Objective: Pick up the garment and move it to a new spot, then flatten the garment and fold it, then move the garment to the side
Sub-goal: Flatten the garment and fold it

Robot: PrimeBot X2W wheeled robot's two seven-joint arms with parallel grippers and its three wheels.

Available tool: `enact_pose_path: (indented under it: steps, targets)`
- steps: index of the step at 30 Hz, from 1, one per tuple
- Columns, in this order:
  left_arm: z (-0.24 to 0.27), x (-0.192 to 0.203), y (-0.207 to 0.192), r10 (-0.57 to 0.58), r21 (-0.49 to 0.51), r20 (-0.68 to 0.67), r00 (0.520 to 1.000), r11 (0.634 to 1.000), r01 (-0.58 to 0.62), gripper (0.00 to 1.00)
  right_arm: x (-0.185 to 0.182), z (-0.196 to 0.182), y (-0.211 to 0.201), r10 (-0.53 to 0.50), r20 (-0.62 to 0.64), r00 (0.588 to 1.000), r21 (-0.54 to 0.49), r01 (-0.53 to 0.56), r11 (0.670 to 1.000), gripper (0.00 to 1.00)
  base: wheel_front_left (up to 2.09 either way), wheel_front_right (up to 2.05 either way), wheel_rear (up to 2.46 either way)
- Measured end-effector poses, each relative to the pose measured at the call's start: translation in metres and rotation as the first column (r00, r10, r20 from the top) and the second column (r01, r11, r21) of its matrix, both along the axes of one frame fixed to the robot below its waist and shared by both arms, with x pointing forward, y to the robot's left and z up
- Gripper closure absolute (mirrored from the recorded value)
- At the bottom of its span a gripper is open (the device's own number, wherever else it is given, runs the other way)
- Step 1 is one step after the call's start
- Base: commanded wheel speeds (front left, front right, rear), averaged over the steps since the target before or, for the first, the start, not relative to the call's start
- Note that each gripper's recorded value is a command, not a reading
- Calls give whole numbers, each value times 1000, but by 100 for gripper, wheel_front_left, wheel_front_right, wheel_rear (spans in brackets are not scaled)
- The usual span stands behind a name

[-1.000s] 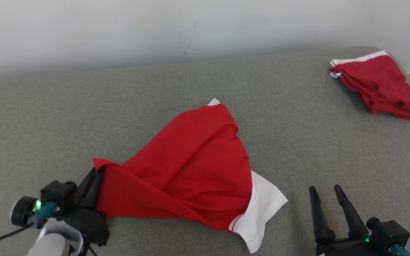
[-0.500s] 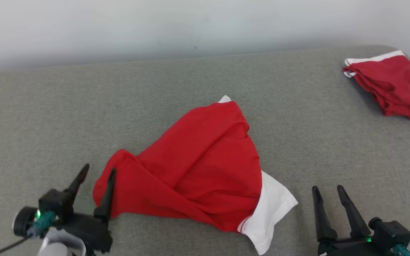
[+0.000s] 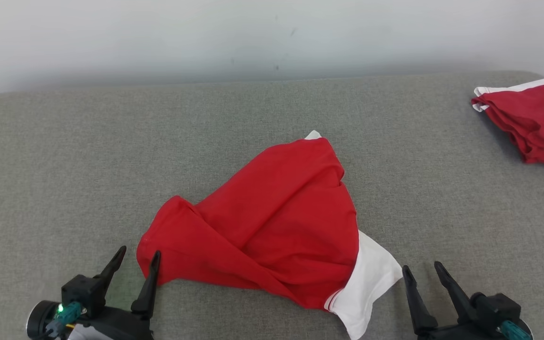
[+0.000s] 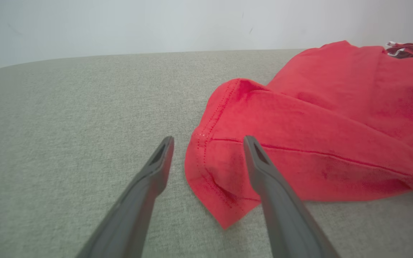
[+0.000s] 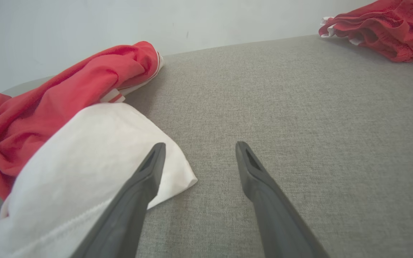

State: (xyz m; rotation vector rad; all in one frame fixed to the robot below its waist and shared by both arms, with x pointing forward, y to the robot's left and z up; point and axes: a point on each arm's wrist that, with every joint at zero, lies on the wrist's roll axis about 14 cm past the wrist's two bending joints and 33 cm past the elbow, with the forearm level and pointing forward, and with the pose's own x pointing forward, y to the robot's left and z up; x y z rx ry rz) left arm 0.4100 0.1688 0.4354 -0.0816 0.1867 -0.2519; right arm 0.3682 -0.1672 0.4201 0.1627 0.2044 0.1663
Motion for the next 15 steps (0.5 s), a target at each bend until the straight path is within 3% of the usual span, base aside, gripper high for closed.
enact_pose_path:
  steps: [15]
  targets:
    - [-21, 22, -11, -44, -2, -89, 995, 999, 44, 0, 11, -37, 18, 96, -125, 988, -53, -103, 993, 0, 0, 0, 0]
